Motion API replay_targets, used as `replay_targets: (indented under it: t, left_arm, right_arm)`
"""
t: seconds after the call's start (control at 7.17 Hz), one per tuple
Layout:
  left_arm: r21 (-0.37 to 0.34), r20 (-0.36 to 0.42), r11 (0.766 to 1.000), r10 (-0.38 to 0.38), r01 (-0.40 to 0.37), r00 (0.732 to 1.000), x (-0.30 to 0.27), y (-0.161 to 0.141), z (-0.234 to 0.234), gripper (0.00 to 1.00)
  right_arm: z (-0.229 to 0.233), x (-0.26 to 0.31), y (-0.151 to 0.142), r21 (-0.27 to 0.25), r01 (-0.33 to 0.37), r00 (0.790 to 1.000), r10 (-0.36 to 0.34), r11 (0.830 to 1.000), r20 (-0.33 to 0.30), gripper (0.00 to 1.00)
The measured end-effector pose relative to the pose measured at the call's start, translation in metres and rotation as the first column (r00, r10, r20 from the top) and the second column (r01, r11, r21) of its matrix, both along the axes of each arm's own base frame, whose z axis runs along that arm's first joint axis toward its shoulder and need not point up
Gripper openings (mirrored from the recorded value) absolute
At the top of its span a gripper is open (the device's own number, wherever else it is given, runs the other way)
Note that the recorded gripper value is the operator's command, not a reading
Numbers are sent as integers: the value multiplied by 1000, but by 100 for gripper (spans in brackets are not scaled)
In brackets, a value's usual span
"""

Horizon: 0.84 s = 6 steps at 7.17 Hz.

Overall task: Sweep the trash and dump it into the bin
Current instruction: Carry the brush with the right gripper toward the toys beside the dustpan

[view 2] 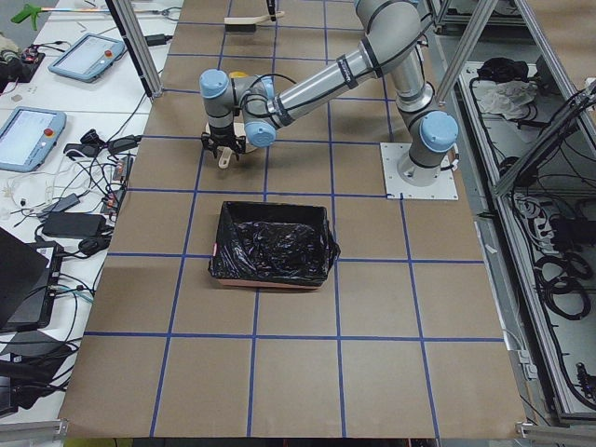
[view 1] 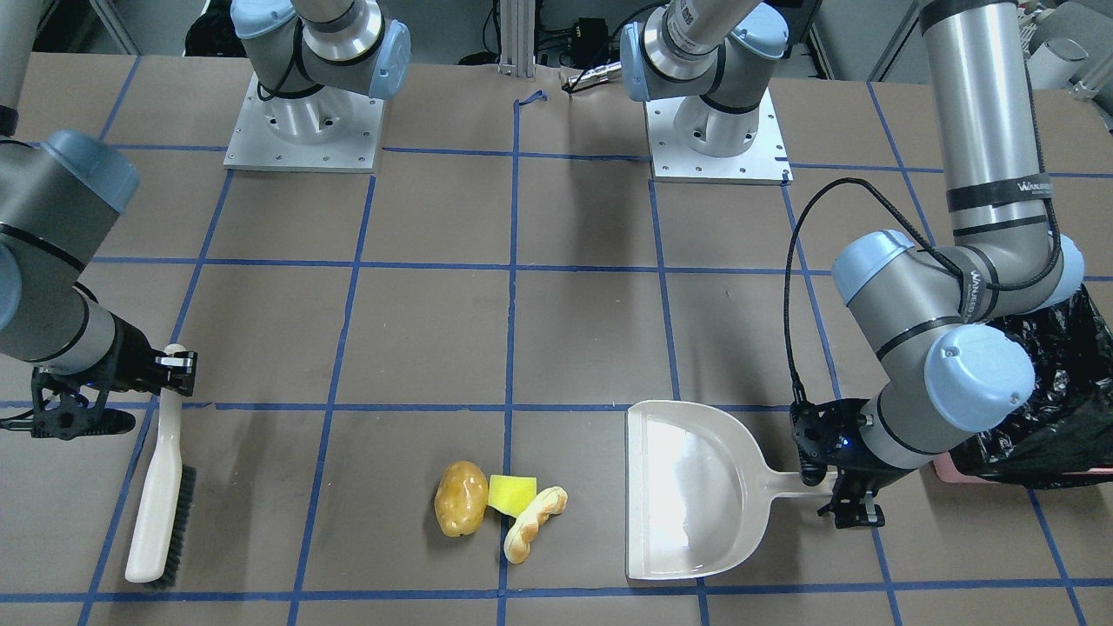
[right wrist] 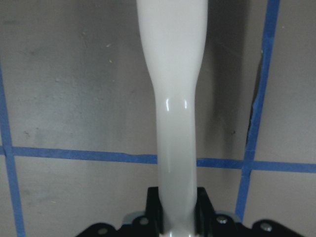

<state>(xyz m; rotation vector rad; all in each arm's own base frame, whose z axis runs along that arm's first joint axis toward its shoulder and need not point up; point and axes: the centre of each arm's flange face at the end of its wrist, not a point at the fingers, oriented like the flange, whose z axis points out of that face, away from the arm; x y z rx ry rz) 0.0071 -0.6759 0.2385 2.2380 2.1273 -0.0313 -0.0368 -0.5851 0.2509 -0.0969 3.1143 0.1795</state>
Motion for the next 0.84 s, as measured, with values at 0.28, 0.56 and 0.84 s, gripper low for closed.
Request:
replay_targets:
  t: [0.28, 0.56, 0.84]
  left_arm:
    - [-12, 6, 1000, 1, -1, 1000, 0, -1, 2, 19]
    - [-15, 7, 1000, 2, -2, 1000, 0, -1, 2, 18]
    - [-15, 6, 1000, 1, -1, 1000, -1, -1, 2, 18]
  right_arm:
    - [3, 39, -1, -7, 33, 999, -33, 999, 12, 0]
    - [4, 87, 0, -9, 63, 998, -62, 998, 23, 0]
    - [4, 122, 3, -9, 56, 997, -56, 998, 60, 0]
